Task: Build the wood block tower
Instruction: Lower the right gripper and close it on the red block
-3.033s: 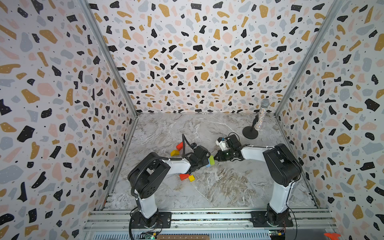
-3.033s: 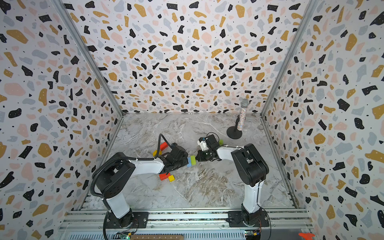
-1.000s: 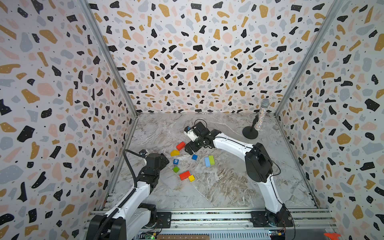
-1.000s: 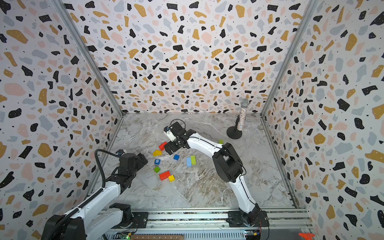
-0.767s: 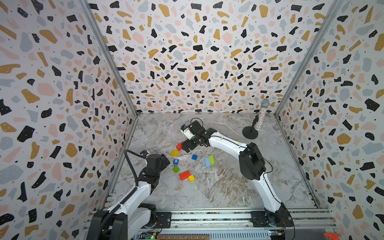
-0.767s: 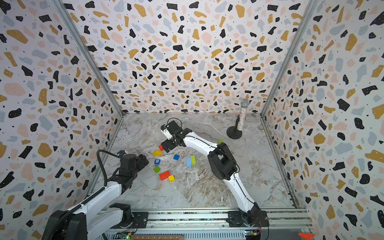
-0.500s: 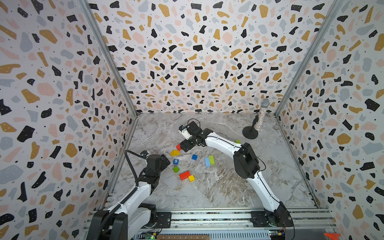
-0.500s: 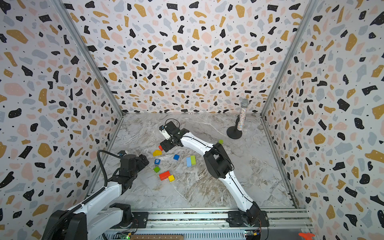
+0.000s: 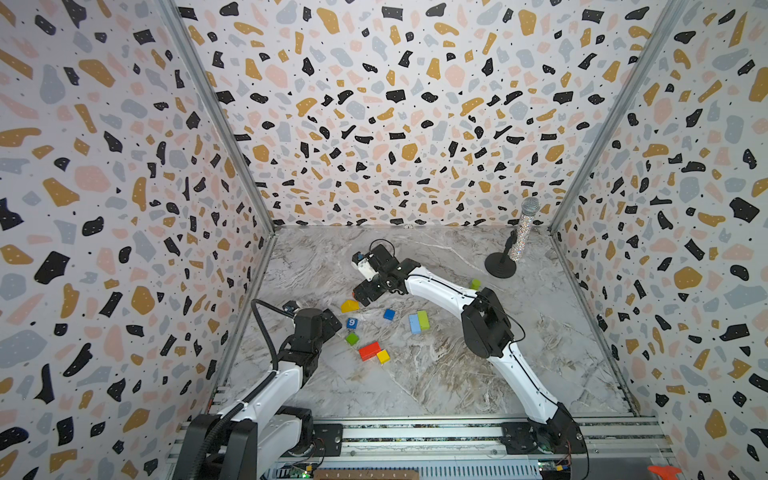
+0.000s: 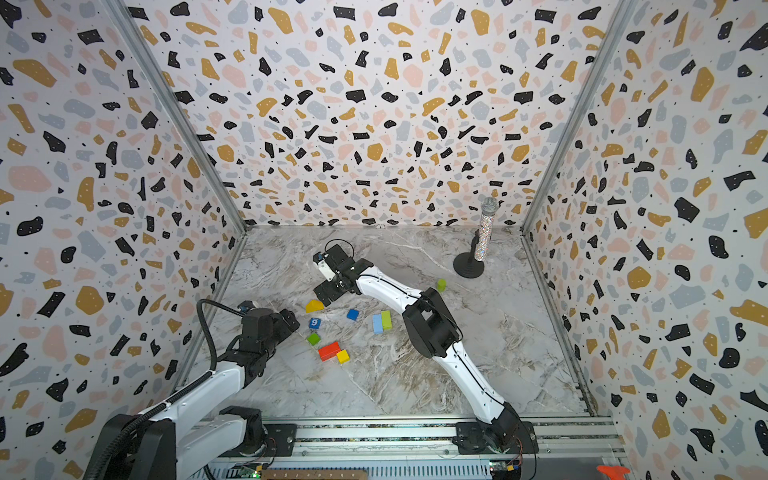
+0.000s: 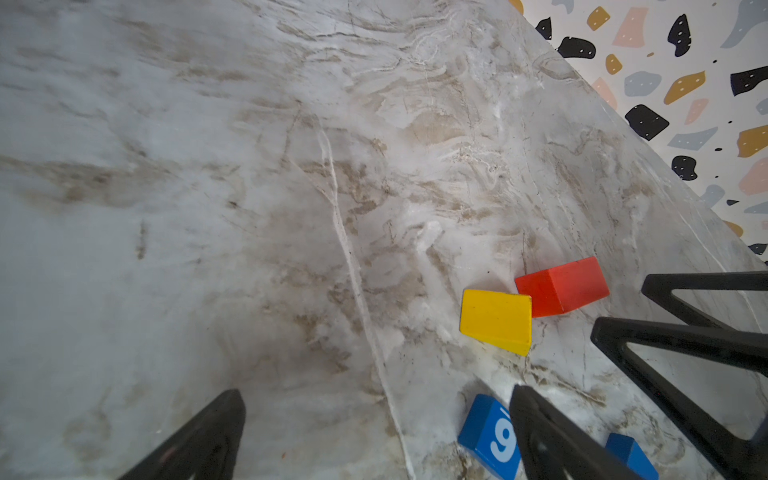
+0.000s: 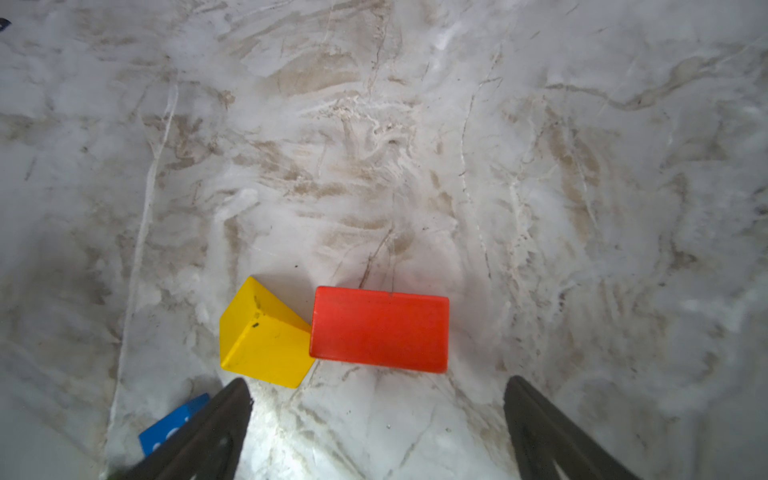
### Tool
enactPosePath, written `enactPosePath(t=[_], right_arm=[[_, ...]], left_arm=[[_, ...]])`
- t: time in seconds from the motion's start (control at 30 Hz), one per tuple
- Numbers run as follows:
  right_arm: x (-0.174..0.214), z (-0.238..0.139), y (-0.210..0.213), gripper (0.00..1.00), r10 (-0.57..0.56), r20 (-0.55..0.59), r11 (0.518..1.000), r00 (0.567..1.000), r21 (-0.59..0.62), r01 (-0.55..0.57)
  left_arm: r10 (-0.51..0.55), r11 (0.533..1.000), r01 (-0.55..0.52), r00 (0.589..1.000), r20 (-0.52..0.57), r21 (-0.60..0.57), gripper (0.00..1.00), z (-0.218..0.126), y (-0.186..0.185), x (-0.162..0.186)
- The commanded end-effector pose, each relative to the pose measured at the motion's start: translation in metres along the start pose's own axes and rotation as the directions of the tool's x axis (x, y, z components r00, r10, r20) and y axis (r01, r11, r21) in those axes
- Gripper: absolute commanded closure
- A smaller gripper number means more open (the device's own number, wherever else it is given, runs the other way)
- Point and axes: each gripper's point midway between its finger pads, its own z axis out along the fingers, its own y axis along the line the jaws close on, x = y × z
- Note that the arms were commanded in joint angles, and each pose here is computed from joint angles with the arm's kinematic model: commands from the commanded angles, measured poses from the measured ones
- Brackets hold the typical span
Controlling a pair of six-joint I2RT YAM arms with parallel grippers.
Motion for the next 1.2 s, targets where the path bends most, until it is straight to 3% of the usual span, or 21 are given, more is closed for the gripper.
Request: enactPosePath(t=[0.0,0.3,0.87,0.93,1.07,1.17], right_arm=[[-0.007,0.001,0.002,0.04,0.016,0.015,1.0,1.0,0.005,-0.016],[-0.011,0.011,0.001,0.1,0.035,0.036,0.999,0.999,0.002,-0.035],[-0.013,0.017,-0.003,0.36,0.044,0.049,0.999,0.998,0.015,-0.045],[-0.013,0.016,-0.003,0.36,0.046,0.048,0.999,0.998,0.017,-0.046],[-0.014,0.015,-0.002,0.21,0.044,0.051,0.999,0.998,0.019,-0.045],[-0.013,0.017,-0.004,0.17,0.049,0.05,0.998,0.998,0.026,-0.05]], left_arm=[[0.001,1.0,-0.002,1.0,0.017,0.024,0.0,0.0,-0.004,-0.005],[0.002,1.0,-0.003,1.0,0.013,0.028,0.0,0.0,-0.005,-0.004],[0.002,1.0,-0.003,1.0,0.011,0.023,0.0,0.001,-0.004,-0.003],[0.002,1.0,-0.002,1.0,0.012,0.024,0.0,0.001,-0.004,-0.003],[0.002,1.0,-0.002,1.0,0.012,0.025,0.0,0.001,-0.004,-0.004],[0.001,1.0,-0.002,1.0,0.011,0.023,0.0,0.001,-0.003,-0.003]])
